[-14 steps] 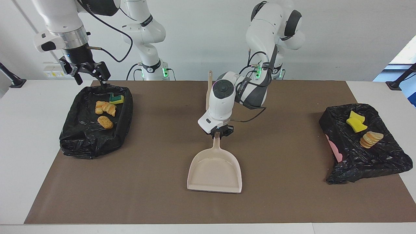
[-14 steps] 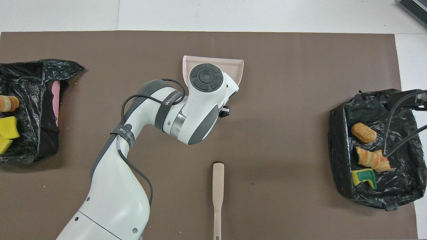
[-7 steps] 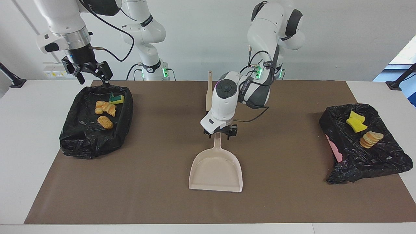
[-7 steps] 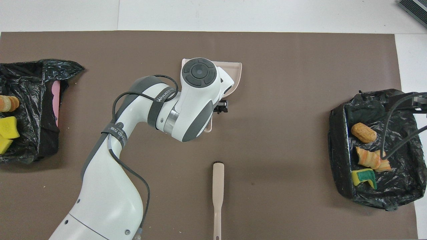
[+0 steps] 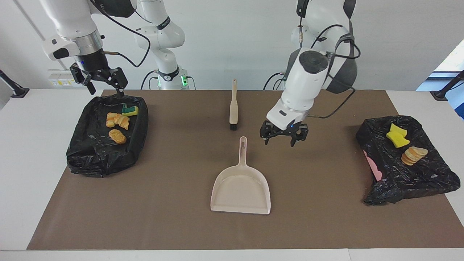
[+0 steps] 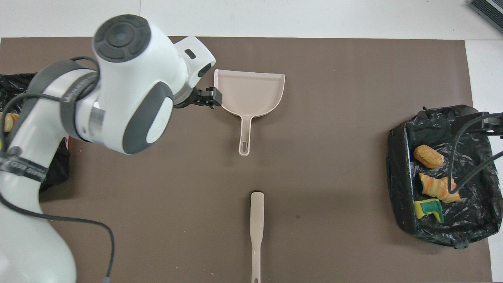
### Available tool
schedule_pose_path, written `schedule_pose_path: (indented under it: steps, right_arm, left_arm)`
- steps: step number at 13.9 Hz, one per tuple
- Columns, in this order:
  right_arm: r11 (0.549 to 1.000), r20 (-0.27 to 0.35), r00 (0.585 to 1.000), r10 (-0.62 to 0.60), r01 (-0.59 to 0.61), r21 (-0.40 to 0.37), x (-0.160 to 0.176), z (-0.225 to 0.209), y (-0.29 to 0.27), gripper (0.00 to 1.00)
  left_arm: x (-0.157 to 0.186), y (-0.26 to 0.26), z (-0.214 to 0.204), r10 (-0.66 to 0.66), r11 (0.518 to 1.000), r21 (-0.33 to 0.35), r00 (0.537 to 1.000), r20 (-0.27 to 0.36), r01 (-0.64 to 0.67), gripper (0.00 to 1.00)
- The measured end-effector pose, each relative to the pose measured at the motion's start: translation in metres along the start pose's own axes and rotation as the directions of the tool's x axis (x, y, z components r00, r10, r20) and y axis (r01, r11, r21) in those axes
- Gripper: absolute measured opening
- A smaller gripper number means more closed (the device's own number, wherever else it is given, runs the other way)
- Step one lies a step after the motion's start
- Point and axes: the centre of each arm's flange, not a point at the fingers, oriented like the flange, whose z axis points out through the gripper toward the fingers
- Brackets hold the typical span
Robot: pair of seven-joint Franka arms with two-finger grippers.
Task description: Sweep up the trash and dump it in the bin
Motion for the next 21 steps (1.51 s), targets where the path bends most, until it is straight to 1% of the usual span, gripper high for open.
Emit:
schedule_pose_path:
  steps: [2,4,5,7,9,11,13,15,21]
  right_arm:
    - [1.000,0.022,1.000,0.000,0.000,-0.002,-0.002,0.002,0.000,1.00]
    - [1.000,0.058,0.998,0.001,0.000,-0.005,-0.007,0.004,0.001,1.00]
    - [1.000,0.061,0.998,0.001,0.000,-0.005,-0.007,0.004,0.001,1.00]
    - [1.000,0.060,0.998,0.001,-0.001,-0.005,-0.007,0.004,0.001,1.00]
    - [1.000,0.059,0.998,0.001,-0.001,-0.005,-0.007,0.003,0.001,1.00]
    - [1.000,0.059,0.998,0.001,-0.001,-0.005,-0.007,0.003,0.001,1.00]
    - [1.000,0.058,0.998,0.001,-0.001,-0.005,-0.007,0.003,0.001,1.00]
    - [1.000,0.058,0.998,0.001,-0.001,-0.005,-0.007,0.003,0.001,1.00]
    - [1.000,0.058,0.998,0.001,-0.001,-0.004,-0.007,0.003,0.001,1.00]
  left_arm:
    - [-0.012,-0.052,-0.044,0.074,0.997,-0.001,0.997,0.013,-0.074,1.00]
    - [-0.026,-0.106,-0.083,0.108,0.994,-0.001,0.994,0.011,-0.108,1.00]
    - [-0.035,-0.128,-0.100,0.121,0.993,0.006,0.993,0.006,-0.121,1.00]
    - [-0.058,-0.161,-0.137,0.156,0.987,0.027,0.988,0.002,-0.156,1.00]
    - [-0.081,-0.177,-0.167,0.162,0.986,0.037,0.987,-0.001,-0.162,1.00]
    - [-0.096,-0.189,-0.177,0.154,0.987,0.051,0.988,0.025,-0.155,1.00]
    - [-0.099,-0.193,-0.173,0.148,0.987,0.048,0.987,0.060,-0.151,1.00]
    - [-0.100,-0.197,-0.170,0.141,0.988,0.045,0.987,0.081,-0.145,1.00]
    - [-0.104,-0.204,-0.174,0.126,0.990,0.045,0.988,0.085,-0.130,1.00]
